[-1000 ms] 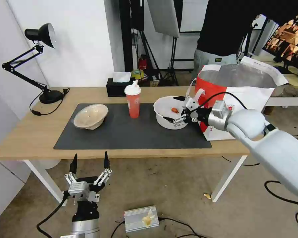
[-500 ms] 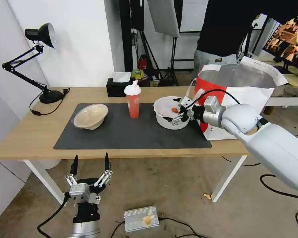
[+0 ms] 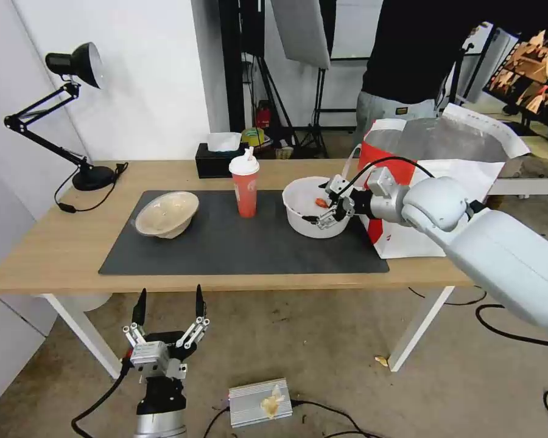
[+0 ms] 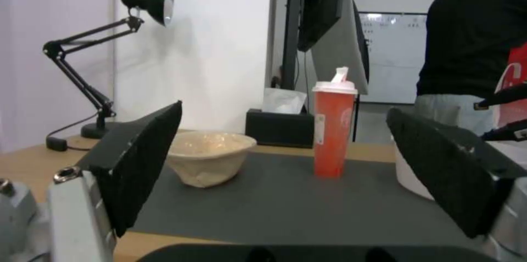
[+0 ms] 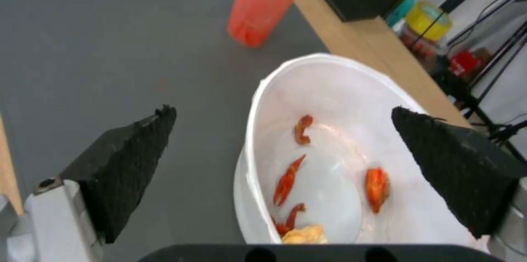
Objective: Pick up the trash from the table and place it into the takeout bag.
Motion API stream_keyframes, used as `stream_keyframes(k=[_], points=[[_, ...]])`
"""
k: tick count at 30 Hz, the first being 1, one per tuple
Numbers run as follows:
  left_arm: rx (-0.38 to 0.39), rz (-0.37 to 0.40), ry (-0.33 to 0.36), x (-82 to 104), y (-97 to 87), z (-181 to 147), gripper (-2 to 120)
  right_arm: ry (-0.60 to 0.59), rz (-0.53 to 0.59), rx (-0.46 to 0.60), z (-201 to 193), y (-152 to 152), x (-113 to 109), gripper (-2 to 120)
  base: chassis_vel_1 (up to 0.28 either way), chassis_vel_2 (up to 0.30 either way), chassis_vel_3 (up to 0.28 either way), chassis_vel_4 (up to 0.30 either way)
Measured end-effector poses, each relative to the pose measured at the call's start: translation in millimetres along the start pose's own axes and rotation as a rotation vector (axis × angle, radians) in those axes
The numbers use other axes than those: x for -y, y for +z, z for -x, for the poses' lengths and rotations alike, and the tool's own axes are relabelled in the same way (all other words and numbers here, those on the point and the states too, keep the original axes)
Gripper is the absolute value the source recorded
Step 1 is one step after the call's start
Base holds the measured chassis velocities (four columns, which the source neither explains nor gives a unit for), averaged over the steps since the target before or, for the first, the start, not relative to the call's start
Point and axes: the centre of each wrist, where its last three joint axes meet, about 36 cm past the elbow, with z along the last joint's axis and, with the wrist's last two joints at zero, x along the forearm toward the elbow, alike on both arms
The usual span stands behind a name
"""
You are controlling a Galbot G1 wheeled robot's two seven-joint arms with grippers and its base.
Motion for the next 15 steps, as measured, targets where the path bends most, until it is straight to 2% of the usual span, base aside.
stream_keyframes(k=[15], points=[[-0.011,0.000,0.006,2.4,8.8,-1,100,-0.063,-0.066,-0.082,11,1,12,100,0.000,0.000,0.000,0.000]])
